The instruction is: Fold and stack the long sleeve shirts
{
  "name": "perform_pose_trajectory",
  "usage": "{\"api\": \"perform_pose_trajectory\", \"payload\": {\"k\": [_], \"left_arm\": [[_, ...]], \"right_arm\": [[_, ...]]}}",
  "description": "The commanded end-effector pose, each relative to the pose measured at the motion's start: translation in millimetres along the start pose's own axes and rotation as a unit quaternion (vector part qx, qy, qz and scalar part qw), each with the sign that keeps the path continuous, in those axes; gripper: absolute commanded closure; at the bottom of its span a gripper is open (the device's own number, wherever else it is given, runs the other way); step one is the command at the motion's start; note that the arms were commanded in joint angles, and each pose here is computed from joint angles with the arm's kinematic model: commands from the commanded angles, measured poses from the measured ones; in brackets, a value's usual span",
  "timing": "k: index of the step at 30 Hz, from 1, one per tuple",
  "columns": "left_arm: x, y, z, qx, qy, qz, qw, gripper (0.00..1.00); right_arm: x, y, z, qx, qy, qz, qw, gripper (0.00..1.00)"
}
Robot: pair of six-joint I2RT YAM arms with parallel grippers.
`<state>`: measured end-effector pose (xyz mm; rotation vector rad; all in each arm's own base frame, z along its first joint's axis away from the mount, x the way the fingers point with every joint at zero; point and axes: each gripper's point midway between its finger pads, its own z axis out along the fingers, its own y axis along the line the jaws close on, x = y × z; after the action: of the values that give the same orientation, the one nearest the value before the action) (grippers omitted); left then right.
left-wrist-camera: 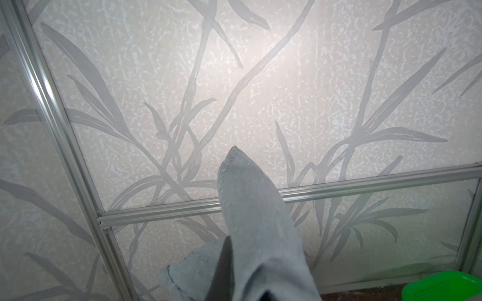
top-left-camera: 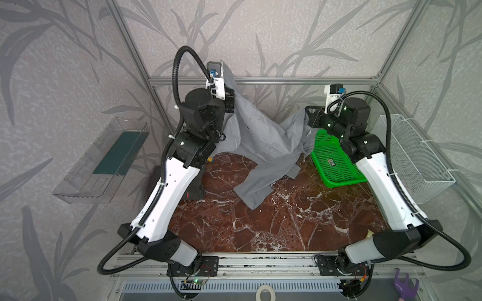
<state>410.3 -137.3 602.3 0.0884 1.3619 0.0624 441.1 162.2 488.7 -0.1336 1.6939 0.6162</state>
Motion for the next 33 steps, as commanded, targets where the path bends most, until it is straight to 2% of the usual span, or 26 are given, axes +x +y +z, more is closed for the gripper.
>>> {"api": "perform_pose_trajectory", "payload": {"k": [1, 4, 8, 11, 13, 17, 20, 23, 26, 27, 33], "left_arm": [[-42.7, 9.4, 15.8, -0.003, -0.09, -0.037, 0.995, 1.0], [-52.1, 8.5, 38.7, 0.004, -0.133, -0.071, 0.989, 1.0], [-63.9, 0.2, 52.1, 0.05, -0.2, -0.095, 0.974, 1.0], [-72.7, 18.9, 51.9, 0.057, -0.236, -0.141, 0.96, 1.0], [-75.6, 33.3, 45.9, 0.066, -0.262, -0.158, 0.95, 1.0], [-58.5, 35.9, 20.7, 0.069, -0.299, -0.133, 0.942, 1.0], [-18.1, 38.0, -4.9, 0.061, -0.305, -0.123, 0.943, 1.0], [40.0, 40.5, -20.0, 0.05, -0.261, -0.122, 0.956, 1.0], [91.1, 44.3, -41.0, 0.037, -0.222, -0.126, 0.966, 1.0], [109.2, 48.2, -49.6, 0.027, -0.208, -0.141, 0.968, 1.0], [197.5, 37.1, -101.9, 0.035, -0.141, -0.137, 0.98, 1.0]], "right_arm": [[-32.7, 10.9, 11.3, -0.029, -0.025, -0.029, 0.999, 1.0], [-63.7, 11.8, 30.4, -0.033, -0.052, -0.052, 0.997, 1.0], [-115.1, 17.6, 31.1, -0.043, -0.118, -0.079, 0.989, 1.0], [-151.1, 17.2, 15.3, -0.053, -0.193, -0.086, 0.976, 1.0], [-165.7, 26.2, 4.2, -0.059, -0.222, -0.122, 0.966, 1.0], [-175.4, 32.6, -14.4, -0.09, -0.237, -0.131, 0.958, 1.0], [-158.0, 30.3, -13.5, -0.092, -0.216, -0.137, 0.962, 1.0], [-140.2, 31.3, -37.2, -0.095, -0.236, -0.133, 0.958, 1.0], [-99.5, 19.3, -52.1, -0.079, -0.219, -0.117, 0.965, 1.0], [-80.3, 12.3, -56.9, -0.069, -0.209, -0.104, 0.97, 1.0], [52.2, -30.9, -84.5, -0.02, -0.136, -0.031, 0.99, 1.0]]}}
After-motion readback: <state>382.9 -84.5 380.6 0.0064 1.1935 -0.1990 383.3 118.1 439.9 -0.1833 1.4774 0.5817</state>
